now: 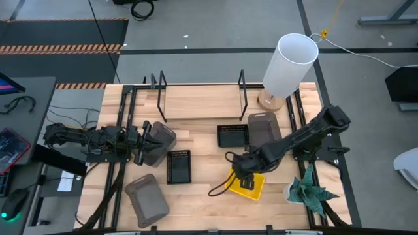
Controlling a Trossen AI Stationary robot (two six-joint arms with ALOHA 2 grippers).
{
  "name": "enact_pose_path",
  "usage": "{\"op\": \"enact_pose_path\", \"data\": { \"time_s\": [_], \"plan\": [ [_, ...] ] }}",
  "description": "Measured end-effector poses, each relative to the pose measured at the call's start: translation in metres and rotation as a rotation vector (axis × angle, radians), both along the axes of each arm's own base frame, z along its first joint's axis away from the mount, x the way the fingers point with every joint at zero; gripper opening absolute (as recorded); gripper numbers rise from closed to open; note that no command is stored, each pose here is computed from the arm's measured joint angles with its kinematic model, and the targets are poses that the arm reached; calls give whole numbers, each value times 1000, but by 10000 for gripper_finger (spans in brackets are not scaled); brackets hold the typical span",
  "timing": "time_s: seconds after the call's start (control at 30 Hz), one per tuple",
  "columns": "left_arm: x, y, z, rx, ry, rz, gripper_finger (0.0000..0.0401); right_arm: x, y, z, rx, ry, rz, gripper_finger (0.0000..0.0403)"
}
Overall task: Stack baskets on shelf by color
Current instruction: Put the stacked yellow bins on the shelf
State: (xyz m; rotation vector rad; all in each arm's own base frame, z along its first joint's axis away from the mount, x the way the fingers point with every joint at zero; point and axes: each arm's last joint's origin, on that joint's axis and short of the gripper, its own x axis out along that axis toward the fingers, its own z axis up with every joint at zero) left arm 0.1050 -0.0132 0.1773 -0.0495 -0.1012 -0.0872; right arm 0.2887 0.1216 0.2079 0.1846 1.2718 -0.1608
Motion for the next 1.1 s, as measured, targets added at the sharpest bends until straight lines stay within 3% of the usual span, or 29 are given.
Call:
{"op": "enact_pose_path", "data": {
  "time_s": [0.3,0.57,0.77,1.1],
  "plan": [
    [0,0,0,0,-1,0,32,41,15,5,-187,130,238,204],
    [0,0,0,0,-1,0,37,67,26,16,-256,168,494,204],
    [0,0,0,0,-1,0,29,67,30,10,-295,209,825,202],
    [0,0,0,0,-1,0,38,64,29,-11,-314,210,1017,167]
  ]
}}
